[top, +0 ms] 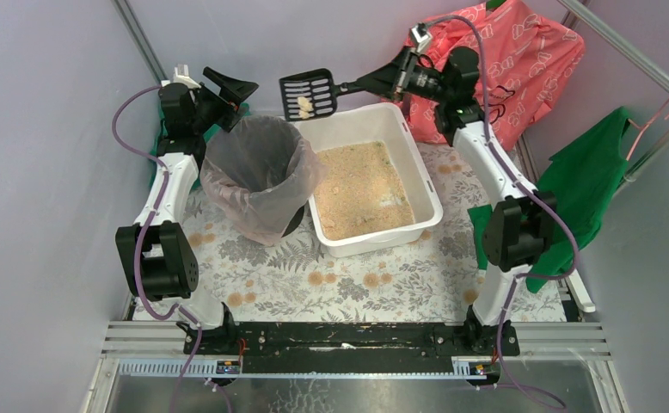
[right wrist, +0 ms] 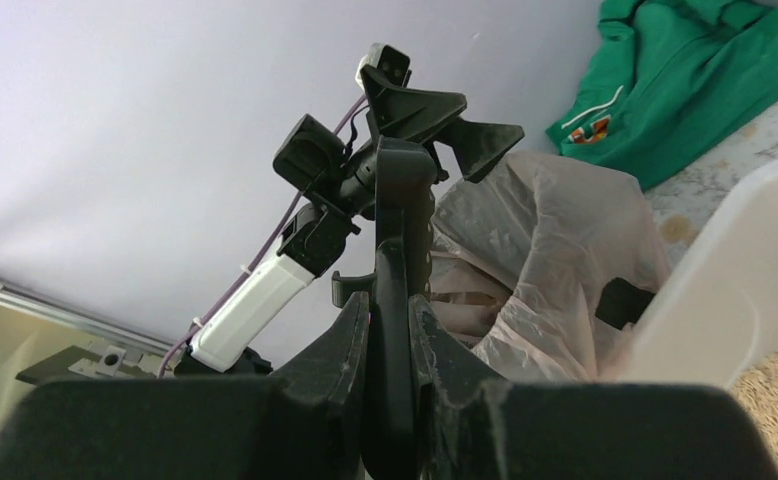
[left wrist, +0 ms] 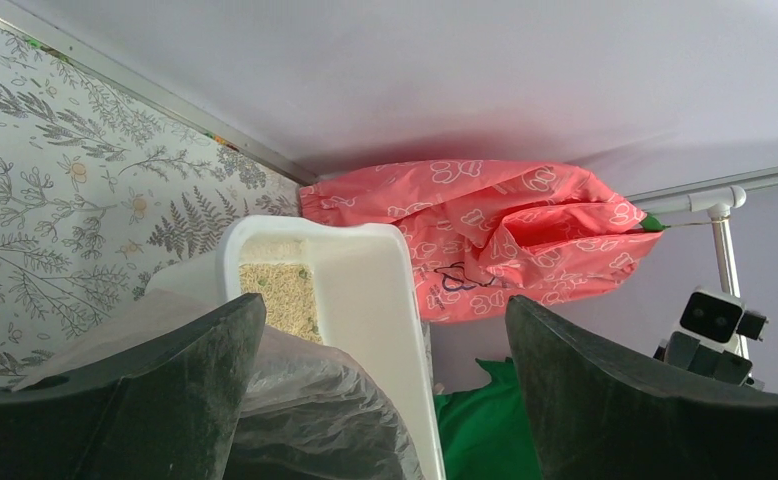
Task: Clean the litter box
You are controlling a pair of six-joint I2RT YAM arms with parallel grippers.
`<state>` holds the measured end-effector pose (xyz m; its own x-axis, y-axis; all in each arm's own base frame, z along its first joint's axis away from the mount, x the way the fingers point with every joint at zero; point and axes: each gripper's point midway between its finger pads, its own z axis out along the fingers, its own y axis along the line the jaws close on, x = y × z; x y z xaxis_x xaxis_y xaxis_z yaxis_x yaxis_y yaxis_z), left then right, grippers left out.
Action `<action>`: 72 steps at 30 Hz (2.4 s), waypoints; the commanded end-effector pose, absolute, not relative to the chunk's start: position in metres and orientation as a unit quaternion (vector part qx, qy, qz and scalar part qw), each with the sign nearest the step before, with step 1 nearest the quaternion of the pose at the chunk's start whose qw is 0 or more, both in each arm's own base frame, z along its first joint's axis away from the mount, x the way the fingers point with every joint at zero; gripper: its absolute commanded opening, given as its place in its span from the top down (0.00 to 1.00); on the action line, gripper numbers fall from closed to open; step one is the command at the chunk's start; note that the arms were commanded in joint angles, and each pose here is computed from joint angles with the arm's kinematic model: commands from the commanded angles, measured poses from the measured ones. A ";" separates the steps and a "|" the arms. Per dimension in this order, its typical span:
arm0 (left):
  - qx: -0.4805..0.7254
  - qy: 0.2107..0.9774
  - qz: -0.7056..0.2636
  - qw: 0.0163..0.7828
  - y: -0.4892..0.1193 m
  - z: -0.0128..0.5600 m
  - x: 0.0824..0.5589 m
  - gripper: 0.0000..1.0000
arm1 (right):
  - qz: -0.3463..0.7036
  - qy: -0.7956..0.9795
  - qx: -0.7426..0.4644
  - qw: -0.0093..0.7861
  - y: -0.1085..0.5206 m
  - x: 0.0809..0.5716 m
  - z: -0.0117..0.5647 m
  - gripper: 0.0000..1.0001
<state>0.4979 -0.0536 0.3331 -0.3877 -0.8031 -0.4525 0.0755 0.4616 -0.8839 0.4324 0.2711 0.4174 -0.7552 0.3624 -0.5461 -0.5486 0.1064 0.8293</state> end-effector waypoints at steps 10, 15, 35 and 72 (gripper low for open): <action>-0.219 0.685 -0.456 0.525 -0.058 0.370 0.495 0.02 | 0.601 0.710 -0.179 0.320 0.366 0.418 0.397 1.00; -0.220 0.689 -0.452 0.522 -0.056 0.374 0.497 0.02 | 0.563 0.722 -0.216 0.340 0.374 0.411 0.387 1.00; -0.220 0.685 -0.460 0.521 -0.059 0.375 0.494 0.01 | 0.336 0.686 -0.412 0.497 0.392 0.361 0.402 1.00; -0.230 0.686 -0.449 0.524 -0.052 0.370 0.494 0.01 | 0.371 0.854 -0.046 0.361 0.178 0.447 0.255 1.00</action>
<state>0.4959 -0.0532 0.3504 -0.3748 -0.7959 -0.4754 0.1032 0.4738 -0.8746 0.4616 0.1715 0.2968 -0.6824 0.4040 -0.6092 -0.3401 0.5622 0.7538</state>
